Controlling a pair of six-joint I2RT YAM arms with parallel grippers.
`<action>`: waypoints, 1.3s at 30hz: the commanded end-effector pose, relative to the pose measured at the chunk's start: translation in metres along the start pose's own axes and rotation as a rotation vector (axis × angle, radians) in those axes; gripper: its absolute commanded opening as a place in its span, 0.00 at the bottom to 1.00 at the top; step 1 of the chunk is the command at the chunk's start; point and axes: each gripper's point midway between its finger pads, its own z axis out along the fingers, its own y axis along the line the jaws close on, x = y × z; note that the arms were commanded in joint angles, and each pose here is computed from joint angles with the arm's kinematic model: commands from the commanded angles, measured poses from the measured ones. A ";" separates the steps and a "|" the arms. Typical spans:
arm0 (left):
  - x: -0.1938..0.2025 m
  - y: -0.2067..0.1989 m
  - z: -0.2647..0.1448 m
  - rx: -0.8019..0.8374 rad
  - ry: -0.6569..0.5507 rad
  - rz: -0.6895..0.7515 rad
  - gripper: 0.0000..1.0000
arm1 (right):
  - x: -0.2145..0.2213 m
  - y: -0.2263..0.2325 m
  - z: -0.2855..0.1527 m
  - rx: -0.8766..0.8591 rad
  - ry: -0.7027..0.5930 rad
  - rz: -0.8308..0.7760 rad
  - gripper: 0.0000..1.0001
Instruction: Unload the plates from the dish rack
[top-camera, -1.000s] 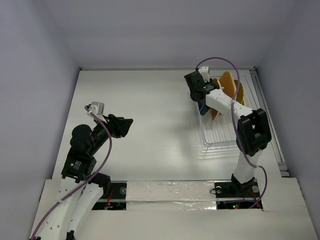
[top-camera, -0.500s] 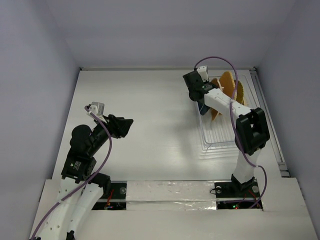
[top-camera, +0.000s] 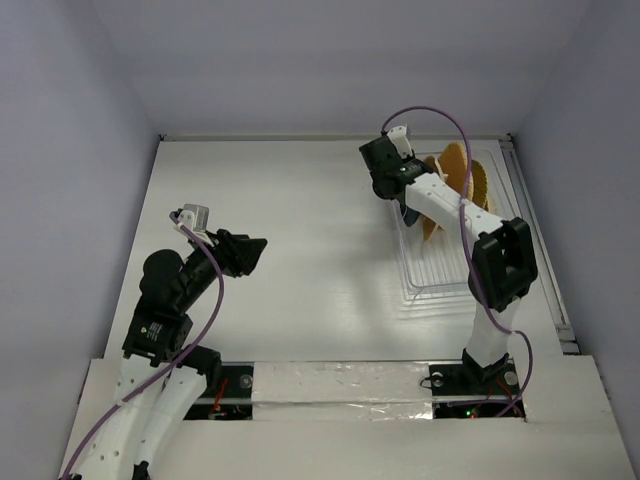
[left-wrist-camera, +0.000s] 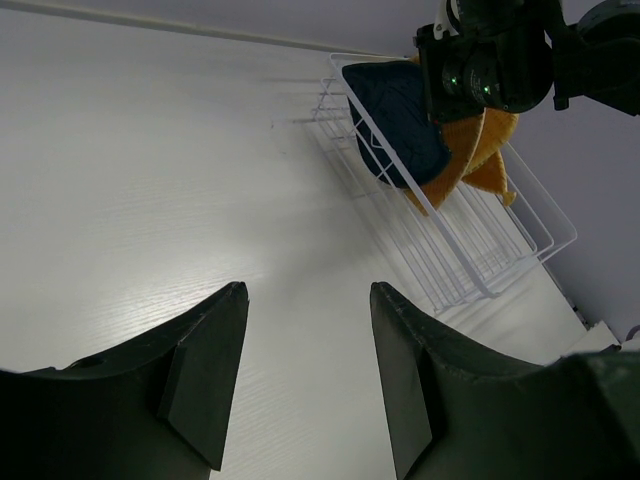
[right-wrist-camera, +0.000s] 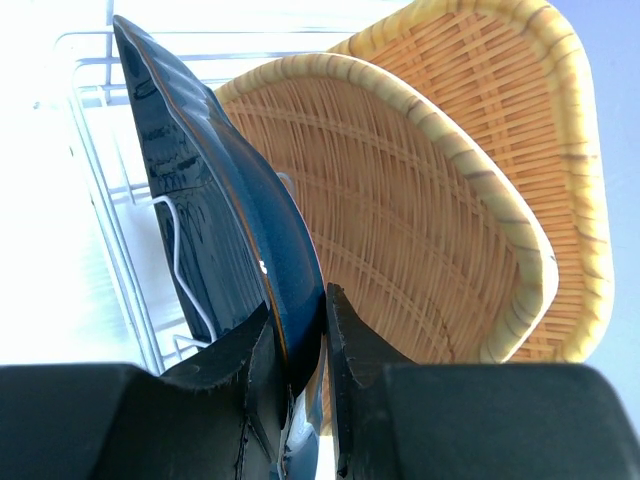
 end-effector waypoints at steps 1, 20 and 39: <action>-0.005 -0.004 0.000 0.026 -0.028 0.019 0.49 | -0.040 -0.023 -0.021 0.080 -0.104 0.080 0.00; -0.004 -0.002 0.003 0.017 -0.020 0.012 0.49 | -0.068 -0.082 -0.099 0.011 -0.225 0.277 0.00; -0.026 0.018 -0.011 -0.121 -0.127 0.016 0.56 | -0.103 0.186 -0.237 -1.323 -0.148 0.604 0.00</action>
